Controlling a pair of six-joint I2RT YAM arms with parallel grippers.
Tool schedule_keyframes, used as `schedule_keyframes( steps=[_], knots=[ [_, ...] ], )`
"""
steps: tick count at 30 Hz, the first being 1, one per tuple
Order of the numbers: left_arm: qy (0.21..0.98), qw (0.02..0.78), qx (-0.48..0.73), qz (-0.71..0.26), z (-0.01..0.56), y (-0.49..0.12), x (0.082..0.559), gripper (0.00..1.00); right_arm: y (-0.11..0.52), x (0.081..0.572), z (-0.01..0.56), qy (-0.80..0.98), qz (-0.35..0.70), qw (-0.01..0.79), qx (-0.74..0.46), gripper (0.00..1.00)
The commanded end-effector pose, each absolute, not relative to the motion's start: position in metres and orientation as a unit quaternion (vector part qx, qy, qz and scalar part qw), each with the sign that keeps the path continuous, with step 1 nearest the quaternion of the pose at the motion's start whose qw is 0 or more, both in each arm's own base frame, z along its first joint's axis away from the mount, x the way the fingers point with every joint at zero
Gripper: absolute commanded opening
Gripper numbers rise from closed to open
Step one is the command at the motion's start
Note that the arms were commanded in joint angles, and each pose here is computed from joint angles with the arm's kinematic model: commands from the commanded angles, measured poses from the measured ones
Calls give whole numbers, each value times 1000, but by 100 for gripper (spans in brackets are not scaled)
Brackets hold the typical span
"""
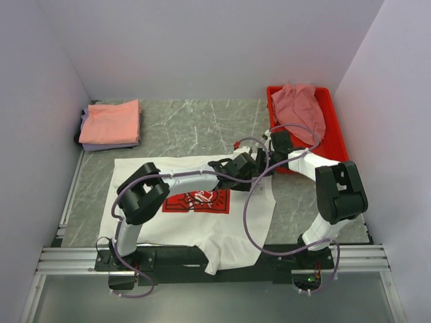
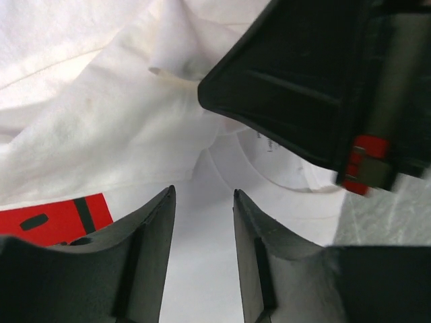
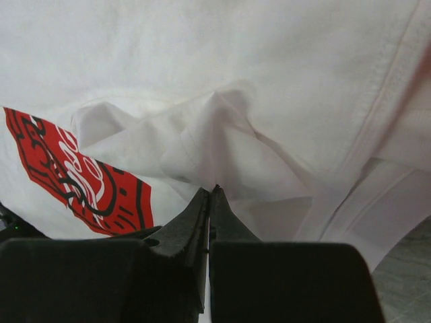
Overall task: Fold and stack the t-shirts
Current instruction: Fold the tshirt
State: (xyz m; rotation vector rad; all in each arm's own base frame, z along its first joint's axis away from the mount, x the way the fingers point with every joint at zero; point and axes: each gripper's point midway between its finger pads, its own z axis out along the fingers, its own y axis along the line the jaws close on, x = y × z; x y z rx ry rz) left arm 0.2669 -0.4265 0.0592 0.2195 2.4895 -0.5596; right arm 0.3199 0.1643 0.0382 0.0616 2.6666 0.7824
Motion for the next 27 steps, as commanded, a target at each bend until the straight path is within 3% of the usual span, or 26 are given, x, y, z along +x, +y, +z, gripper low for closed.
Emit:
schedule_keyframes(
  steps=[1,9,18,25,27],
  knots=[
    [931,294,79,-200,49,-431,272,45,171,325,45,933,306,190,21,0],
    [944,279,96,-148,23,-428,272,43,172,323,41,928,324,181,27,0],
    [957,278,71,-36,1,-403,279,20,171,322,39,927,328,180,26,0],
    [955,286,54,-48,13,-408,282,1,170,321,38,928,326,178,23,0],
    [952,297,50,-59,23,-412,285,1,170,322,39,928,326,181,20,0]
  ],
)
